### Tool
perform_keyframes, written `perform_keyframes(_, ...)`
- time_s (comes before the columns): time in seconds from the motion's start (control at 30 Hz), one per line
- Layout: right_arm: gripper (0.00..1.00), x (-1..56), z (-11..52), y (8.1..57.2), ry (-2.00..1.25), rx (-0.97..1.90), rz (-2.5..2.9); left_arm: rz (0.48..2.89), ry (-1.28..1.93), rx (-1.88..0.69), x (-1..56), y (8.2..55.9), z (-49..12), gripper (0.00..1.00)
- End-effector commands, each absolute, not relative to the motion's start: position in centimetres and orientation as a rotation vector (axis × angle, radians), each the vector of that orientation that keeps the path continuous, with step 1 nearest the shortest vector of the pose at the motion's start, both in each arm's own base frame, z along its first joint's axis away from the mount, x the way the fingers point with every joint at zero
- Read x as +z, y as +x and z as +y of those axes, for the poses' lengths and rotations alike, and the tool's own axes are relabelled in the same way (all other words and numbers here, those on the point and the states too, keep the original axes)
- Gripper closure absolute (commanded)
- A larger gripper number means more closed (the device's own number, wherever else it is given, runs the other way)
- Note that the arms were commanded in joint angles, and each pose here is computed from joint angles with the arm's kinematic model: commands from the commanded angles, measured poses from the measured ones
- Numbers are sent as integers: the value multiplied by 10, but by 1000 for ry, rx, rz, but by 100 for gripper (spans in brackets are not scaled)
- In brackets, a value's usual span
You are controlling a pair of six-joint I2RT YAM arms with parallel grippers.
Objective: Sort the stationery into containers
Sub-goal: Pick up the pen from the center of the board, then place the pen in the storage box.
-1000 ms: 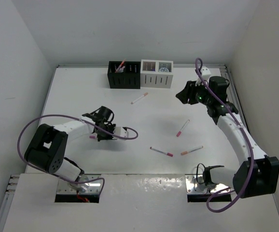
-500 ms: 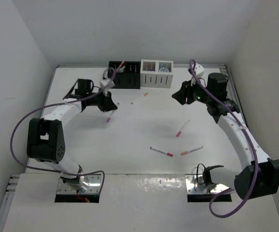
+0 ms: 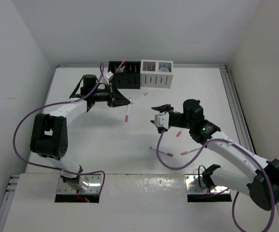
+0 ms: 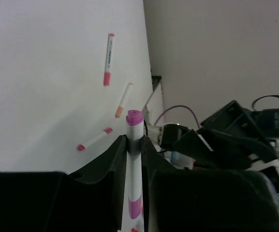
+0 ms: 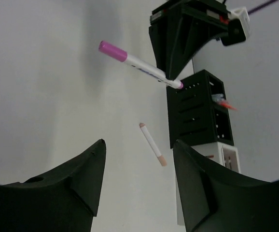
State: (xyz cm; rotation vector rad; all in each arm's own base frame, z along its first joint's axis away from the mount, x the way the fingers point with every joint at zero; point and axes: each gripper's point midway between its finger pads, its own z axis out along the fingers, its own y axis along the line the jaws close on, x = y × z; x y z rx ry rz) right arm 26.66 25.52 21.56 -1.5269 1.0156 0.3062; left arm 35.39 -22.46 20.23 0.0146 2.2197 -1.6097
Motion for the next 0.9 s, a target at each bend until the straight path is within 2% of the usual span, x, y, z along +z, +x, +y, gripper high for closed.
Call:
perform_keyframes(0.0,43,238,281,256,-1545,177,609,2262,-173,-1822,214,335,-233,100)
perform_keyframes(0.2,44,215,315,231,-1579,163,411,2328,-273,-1807,195,326,-232,100)
perform_keyframes(0.47,44,235,338,240,-1439,55,337,2377,-319,-1794,182,318,-237,100)
perform_keyframes(0.87,49,200,348,235,-1622,106,352,2381,-310,-1805,183,321,-239,100)
